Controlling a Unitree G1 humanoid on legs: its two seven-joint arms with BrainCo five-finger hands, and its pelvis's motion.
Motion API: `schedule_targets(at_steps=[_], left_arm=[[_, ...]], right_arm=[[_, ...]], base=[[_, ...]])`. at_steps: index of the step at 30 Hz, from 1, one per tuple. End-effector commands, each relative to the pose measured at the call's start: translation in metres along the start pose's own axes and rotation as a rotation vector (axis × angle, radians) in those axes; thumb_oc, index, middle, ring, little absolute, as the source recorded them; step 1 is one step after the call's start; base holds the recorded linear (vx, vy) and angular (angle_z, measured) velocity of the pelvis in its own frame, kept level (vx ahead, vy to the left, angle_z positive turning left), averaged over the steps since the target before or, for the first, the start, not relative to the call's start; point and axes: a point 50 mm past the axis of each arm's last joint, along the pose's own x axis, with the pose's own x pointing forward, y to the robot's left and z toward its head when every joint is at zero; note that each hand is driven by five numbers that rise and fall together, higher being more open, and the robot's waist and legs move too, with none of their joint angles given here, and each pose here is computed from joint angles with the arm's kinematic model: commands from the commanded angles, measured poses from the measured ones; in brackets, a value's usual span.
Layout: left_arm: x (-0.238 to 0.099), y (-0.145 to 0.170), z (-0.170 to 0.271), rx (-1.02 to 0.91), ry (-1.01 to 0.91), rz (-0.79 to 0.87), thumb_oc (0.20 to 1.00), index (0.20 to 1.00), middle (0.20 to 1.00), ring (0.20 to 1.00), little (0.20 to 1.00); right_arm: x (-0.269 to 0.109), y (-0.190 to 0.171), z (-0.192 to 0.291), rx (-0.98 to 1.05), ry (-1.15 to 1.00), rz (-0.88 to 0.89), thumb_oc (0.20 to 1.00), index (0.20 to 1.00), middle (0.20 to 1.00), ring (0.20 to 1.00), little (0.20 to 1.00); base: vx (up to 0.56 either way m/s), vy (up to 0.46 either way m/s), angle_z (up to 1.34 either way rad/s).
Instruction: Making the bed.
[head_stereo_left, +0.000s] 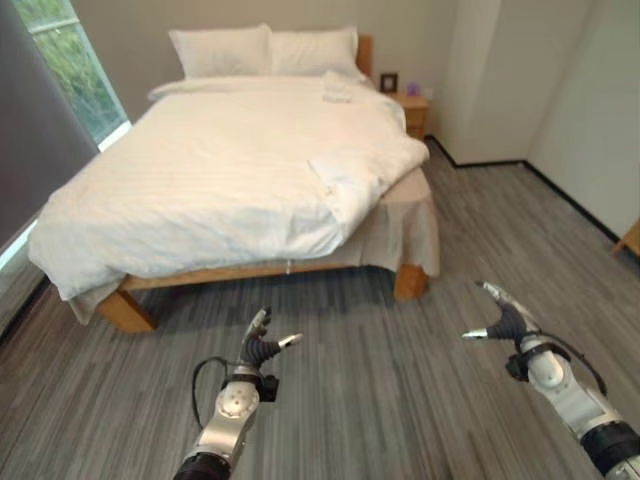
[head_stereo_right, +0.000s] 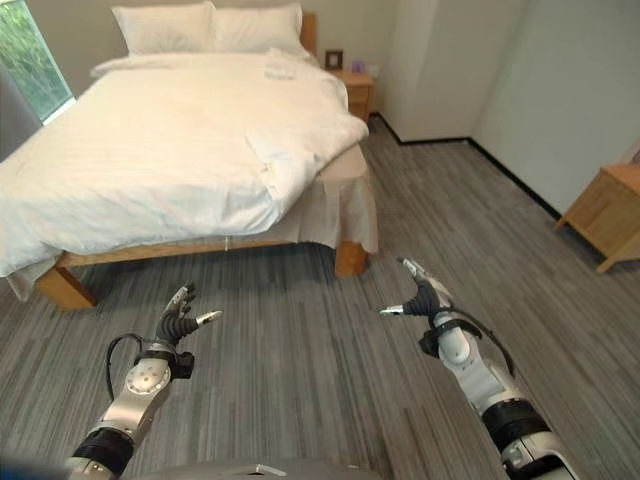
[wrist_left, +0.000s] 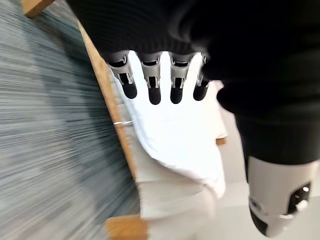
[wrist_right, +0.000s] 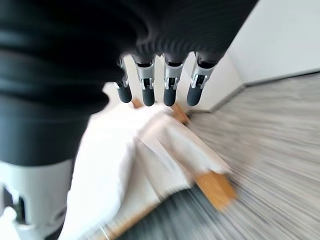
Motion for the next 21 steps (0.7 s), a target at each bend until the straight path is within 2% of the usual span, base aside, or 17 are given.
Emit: schedule_targets(at_steps=[1,9,18,21], left_arm=[[0.011,0.01,0.034,-0.004,-0.151,0.024,1.0,1.0,1.0,1.0,1.0],[0.012,0.015,0.058,0.016,-0.243,0.023,1.0,1.0,1.0,1.0,1.0],[0.016,0.009,0.049,0.034,-0.165,0.032,1.0,1.0,1.0,1.0,1.0],[0.006,0.001,0.037,-0.108,-0.117,0.02,1.0,1.0,1.0,1.0,1.0]], right_arm=[[0.01,-0.009,0.034,0.015,-0.151,-0.045,1.0,1.0,1.0,1.0,1.0],[0.016,-0.017,0.061,0.065,-0.247,-0.081,1.0,1.0,1.0,1.0,1.0],[0.004,-0.014,0.051,0.102,-0.196,-0.1,1.0,1.0,1.0,1.0,1.0],[0.003,-0.016,0.046,0.1,-0.186,-0.093,1.0,1.0,1.0,1.0,1.0]], base=[[0.0,0.0,0.0],[0.03,0.046,-0.12],[0.41,-0.151,0.17],[0.3,-0.196,0.31]])
